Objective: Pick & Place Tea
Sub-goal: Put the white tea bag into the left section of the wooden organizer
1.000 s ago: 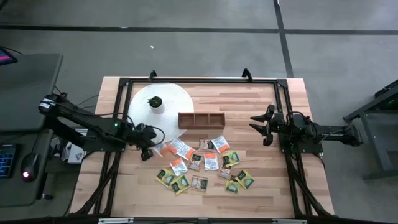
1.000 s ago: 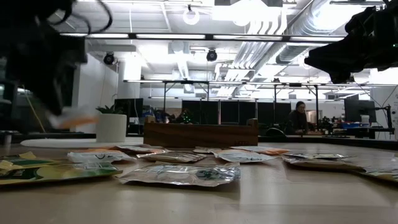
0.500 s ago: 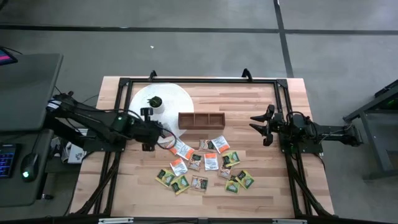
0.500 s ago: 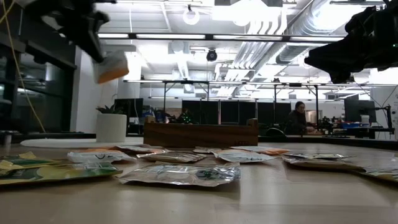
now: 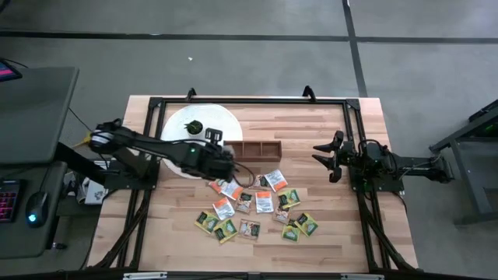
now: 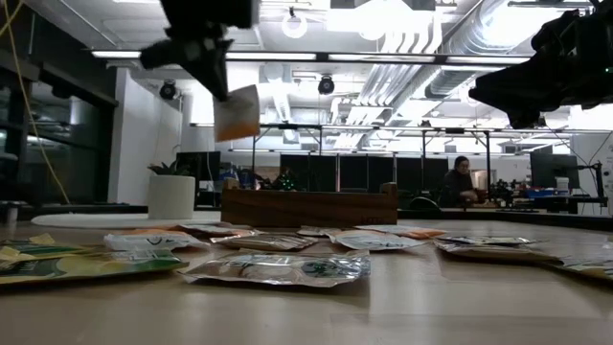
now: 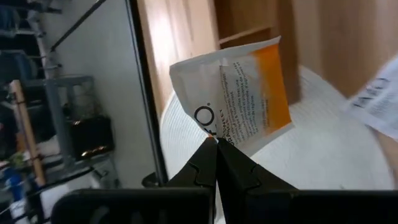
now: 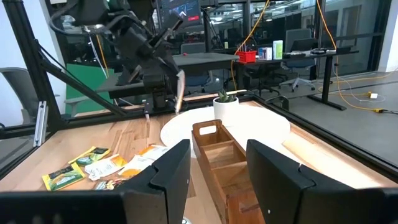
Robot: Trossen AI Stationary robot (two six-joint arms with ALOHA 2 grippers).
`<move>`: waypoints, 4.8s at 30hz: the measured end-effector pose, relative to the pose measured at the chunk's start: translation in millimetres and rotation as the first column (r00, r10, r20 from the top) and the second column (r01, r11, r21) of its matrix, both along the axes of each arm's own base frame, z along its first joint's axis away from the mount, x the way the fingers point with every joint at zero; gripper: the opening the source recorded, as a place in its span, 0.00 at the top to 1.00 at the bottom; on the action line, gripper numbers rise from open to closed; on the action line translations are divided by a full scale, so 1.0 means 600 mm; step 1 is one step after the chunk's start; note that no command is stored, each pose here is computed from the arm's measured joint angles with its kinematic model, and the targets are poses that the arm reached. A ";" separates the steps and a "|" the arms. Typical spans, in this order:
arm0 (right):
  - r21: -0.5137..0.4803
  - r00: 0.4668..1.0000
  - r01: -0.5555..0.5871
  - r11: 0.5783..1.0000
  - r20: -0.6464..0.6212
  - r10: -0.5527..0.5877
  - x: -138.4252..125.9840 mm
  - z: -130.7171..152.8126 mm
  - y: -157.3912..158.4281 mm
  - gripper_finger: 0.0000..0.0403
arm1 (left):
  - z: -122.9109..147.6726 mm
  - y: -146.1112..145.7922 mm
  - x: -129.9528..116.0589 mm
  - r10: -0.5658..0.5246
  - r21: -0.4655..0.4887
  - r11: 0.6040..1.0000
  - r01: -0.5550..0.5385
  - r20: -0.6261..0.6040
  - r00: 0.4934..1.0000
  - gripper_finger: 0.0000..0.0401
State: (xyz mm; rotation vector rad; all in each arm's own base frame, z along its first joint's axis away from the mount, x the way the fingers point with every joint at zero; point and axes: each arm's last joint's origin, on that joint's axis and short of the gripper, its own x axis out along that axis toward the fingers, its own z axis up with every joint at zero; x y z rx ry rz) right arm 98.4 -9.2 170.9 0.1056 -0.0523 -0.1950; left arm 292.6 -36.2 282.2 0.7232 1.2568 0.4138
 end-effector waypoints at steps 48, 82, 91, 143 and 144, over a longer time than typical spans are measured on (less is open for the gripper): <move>0.000 1.000 0.000 1.000 0.000 0.000 0.000 0.000 0.000 0.62 | -0.137 0.111 0.105 0.058 -0.021 0.998 -0.062 -0.177 0.982 1.00; 0.000 1.000 0.000 1.000 0.001 0.000 0.000 0.000 0.000 0.62 | -0.138 0.119 0.096 0.041 0.019 0.999 -0.037 -0.264 0.964 0.68; 0.000 1.000 0.000 1.000 0.000 0.000 0.000 0.000 0.000 0.62 | -0.106 0.102 0.082 -0.046 -0.037 0.999 0.038 -0.268 0.962 0.66; 0.000 1.000 0.000 1.000 0.000 0.000 0.000 0.000 0.000 0.62 | -0.162 0.004 0.103 -0.675 -0.518 0.703 0.487 -0.271 0.686 0.62; 0.000 1.000 0.000 1.000 -0.001 0.000 0.000 0.000 0.000 0.62 | -0.160 0.004 0.104 -0.675 -0.515 0.703 0.490 -0.267 0.688 0.60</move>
